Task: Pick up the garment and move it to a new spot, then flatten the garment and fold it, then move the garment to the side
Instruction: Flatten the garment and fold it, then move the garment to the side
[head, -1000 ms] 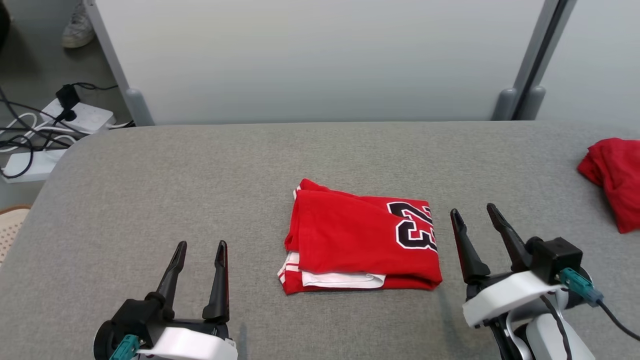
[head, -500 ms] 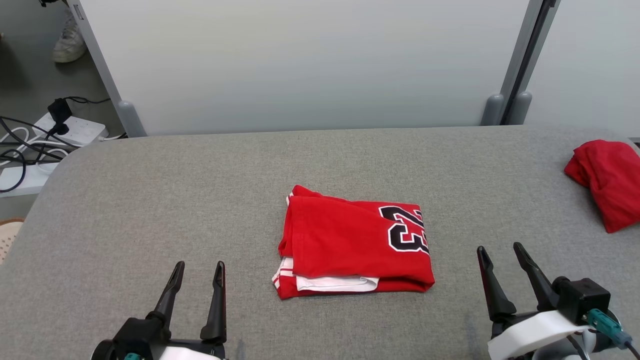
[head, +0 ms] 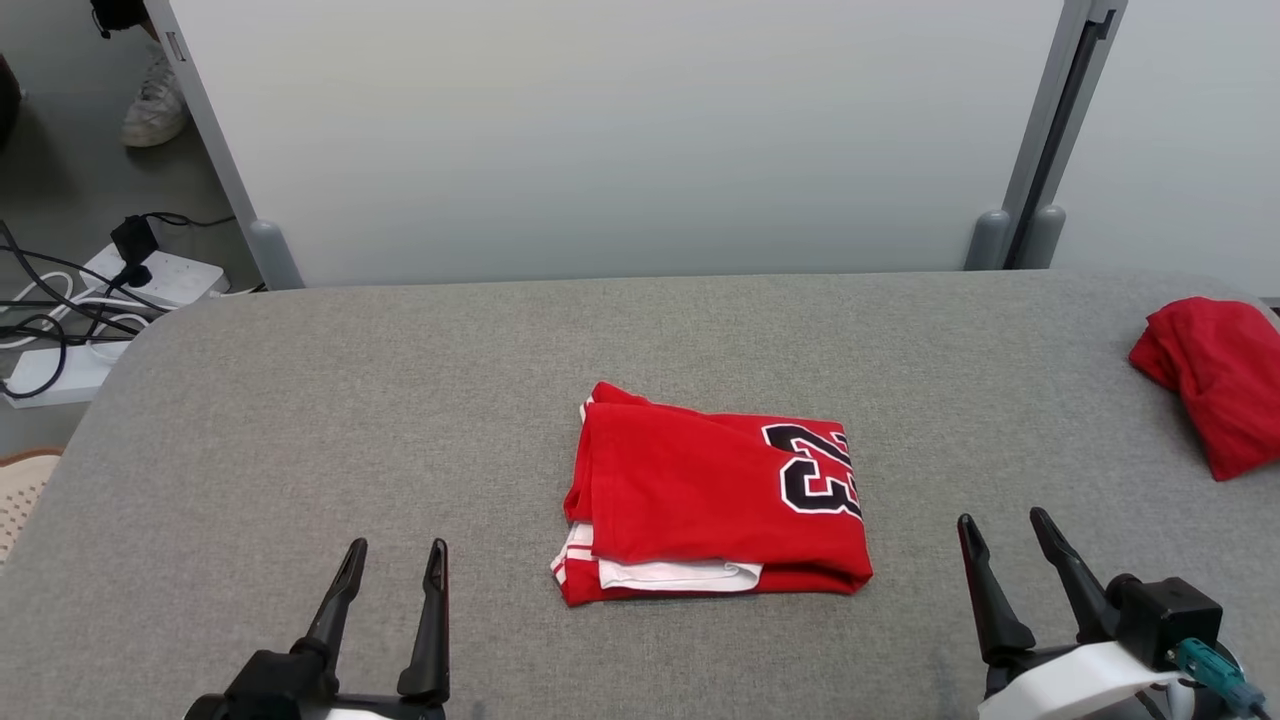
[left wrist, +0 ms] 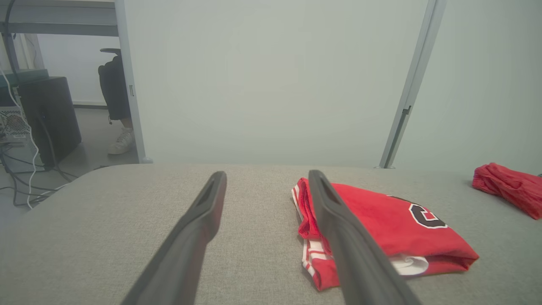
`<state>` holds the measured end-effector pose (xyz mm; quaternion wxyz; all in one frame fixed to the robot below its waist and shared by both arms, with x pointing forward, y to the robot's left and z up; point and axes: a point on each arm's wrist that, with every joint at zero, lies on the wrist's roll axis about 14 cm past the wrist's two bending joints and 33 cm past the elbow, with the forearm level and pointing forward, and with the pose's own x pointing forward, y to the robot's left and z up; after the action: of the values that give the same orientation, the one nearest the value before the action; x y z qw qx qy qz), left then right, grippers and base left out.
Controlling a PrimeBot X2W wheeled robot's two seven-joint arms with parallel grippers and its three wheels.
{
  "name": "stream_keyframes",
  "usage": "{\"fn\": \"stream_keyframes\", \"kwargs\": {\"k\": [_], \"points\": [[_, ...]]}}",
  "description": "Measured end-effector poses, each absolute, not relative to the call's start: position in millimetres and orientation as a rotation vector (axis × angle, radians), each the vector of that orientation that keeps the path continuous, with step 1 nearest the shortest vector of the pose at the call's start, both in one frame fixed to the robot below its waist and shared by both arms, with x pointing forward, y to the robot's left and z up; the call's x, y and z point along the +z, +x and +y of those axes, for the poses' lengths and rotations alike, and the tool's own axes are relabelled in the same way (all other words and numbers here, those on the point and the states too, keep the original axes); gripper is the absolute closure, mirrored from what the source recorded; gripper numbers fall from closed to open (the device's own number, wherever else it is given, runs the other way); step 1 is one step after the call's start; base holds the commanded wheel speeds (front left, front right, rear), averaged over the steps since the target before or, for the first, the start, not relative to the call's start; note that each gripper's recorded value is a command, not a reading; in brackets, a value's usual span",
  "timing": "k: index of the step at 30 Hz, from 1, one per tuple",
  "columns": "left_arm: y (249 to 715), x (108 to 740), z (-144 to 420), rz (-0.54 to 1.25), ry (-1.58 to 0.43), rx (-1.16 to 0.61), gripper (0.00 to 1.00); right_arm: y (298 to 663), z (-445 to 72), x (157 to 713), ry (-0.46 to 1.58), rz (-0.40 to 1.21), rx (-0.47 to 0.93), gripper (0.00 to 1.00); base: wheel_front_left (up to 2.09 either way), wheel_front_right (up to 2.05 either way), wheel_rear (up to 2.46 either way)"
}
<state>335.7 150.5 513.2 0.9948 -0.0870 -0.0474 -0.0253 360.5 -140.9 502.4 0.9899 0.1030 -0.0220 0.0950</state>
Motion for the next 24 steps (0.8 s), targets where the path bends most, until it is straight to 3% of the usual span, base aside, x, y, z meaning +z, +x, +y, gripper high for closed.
{"fn": "stream_keyframes", "kwargs": {"k": [15, 24], "points": [[327.7, 506.5, 157.8, -0.077, -0.176, -0.024, 0.00, 360.6, -130.6, 483.5, 0.248, 0.021, 0.208, 0.00, 0.00, 0.00, 0.00], [326.7, 500.0, 160.3, -0.057, -0.169, -0.014, 0.00, 385.5, -110.4, 467.5, 0.486, 0.121, 0.211, 0.00, 0.00, 0.00, 0.00]]}}
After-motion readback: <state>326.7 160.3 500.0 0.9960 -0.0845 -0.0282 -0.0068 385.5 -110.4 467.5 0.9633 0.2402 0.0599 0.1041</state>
